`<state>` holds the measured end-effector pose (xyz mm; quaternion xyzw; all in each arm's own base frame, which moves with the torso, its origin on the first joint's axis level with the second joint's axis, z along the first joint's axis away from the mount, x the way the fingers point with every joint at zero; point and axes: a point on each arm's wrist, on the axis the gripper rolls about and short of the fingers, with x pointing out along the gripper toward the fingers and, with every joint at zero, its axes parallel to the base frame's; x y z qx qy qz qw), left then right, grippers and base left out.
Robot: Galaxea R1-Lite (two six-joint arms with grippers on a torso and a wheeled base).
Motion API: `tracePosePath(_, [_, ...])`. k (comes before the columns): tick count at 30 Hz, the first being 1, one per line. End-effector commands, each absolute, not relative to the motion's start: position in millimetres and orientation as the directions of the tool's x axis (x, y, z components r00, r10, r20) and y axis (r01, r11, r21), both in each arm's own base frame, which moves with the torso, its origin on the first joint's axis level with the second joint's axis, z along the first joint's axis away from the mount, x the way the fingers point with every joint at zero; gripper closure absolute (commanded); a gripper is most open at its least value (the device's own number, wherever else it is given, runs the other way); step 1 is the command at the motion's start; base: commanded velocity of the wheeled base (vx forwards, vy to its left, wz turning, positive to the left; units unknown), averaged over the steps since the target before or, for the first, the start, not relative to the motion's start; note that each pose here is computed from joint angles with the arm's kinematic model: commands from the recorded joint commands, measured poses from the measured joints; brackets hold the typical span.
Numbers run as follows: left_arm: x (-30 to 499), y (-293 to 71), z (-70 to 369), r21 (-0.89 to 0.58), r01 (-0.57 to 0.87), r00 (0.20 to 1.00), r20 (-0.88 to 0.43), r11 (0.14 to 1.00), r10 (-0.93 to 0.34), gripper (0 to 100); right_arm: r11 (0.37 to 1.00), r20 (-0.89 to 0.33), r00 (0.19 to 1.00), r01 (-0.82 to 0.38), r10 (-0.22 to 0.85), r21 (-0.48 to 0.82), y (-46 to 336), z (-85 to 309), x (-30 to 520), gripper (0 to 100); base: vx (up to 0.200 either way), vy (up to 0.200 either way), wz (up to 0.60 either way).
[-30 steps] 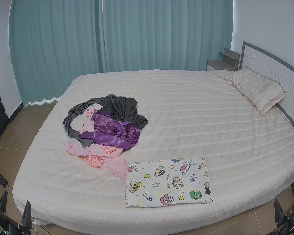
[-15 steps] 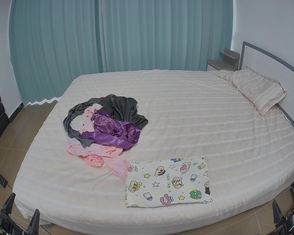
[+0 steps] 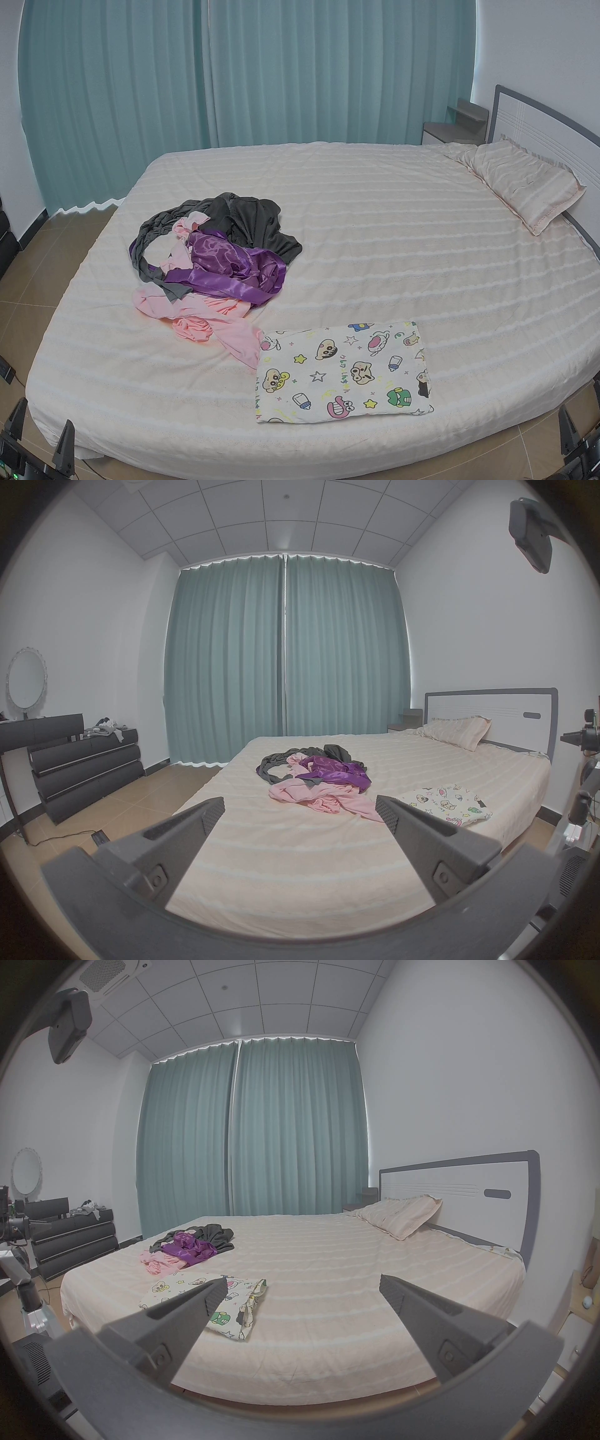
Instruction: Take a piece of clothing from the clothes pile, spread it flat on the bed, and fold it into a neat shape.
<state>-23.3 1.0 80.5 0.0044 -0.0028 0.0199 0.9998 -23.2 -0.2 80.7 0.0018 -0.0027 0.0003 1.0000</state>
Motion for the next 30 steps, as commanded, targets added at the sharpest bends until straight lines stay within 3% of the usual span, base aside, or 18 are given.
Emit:
tracePosePath(1, [-22.8,1.0,75.5,0.009,-0.040,0.999,0.000,0.999,0.040,0,1.000,0.000,1.000,-0.002,0.002,0.005,-0.2,75.5,-22.8,0,0.000,0.000,0.00])
tracePosePath(30, [-22.8,1.0,75.5,0.005,-0.040,0.999,0.000,0.999,0.040,0,1.000,0.000,1.000,0.003,-0.003,0.002,-0.3,75.7,-22.9,0,0.000,0.000,0.00])
